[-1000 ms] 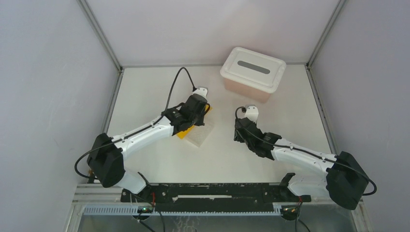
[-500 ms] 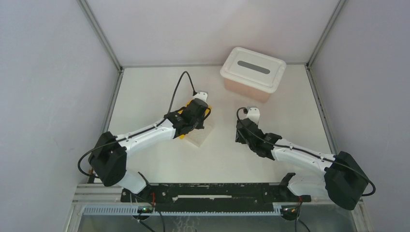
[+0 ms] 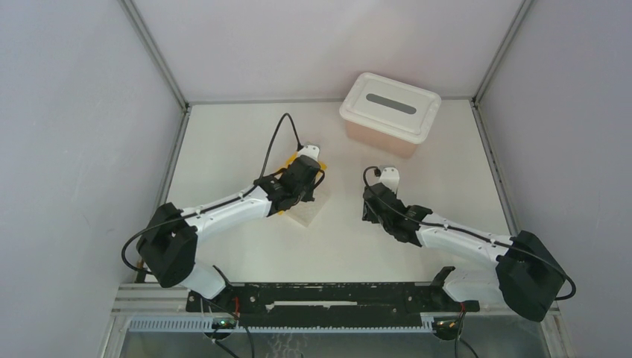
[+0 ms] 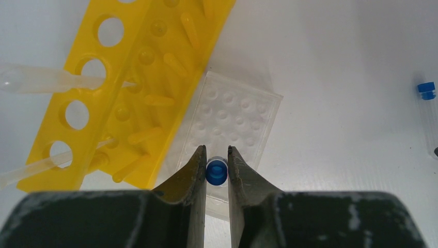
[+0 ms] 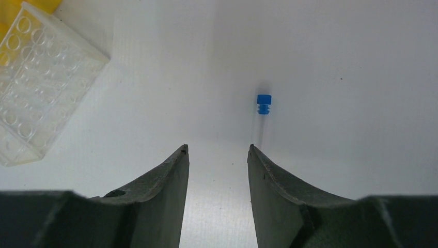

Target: Organize the chemistry lab equipment

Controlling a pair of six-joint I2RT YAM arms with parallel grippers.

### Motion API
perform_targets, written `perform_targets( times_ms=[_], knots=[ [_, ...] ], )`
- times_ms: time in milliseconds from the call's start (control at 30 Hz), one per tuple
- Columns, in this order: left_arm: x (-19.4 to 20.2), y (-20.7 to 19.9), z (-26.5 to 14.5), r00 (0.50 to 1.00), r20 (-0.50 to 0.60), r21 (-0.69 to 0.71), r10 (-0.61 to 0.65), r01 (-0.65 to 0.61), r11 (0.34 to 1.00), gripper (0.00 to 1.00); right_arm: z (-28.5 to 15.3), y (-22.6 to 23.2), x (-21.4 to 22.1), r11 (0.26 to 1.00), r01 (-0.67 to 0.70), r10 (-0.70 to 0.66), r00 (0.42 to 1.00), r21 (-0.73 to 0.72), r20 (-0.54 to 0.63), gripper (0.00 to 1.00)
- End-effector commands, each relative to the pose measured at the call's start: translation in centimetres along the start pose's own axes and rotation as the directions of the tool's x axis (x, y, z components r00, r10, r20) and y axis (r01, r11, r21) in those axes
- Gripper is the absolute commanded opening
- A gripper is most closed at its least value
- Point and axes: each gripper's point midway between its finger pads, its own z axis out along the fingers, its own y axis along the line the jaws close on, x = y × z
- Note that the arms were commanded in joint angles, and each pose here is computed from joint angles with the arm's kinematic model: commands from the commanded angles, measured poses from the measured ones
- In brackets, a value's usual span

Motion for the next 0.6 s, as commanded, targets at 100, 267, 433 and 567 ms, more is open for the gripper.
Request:
perform_targets(
  times_ms=[100,267,433,567],
  knots=[
    [-0.13,0.05,0.42,0.999,0.029,-0.014,-0.014,0.014,1.000,0.04,0.40,0.09,-0.22,1.000,-0.029,0.029,1.000,-0.001,0.011,0.53],
    [0.11,0.08,0.62,0.999,0.029,-0.017,-0.014,0.014,1.000,0.04,0.44,0.04,-0.12,1.000,-0.029,0.029,1.000,-0.001,0.009,0.53],
    [0.37,0.14,0.75,1.000,0.023,-0.019,-0.013,0.013,1.000,0.04,0.48,0.00,-0.04,1.000,-0.030,0.030,1.000,-0.001,0.007,0.53],
    [0.50,0.16,0.81,1.000,0.023,-0.020,-0.011,0.012,1.000,0.04,0.54,0.01,0.13,0.999,-0.032,0.032,0.999,-0.006,0.004,0.53]
  ],
)
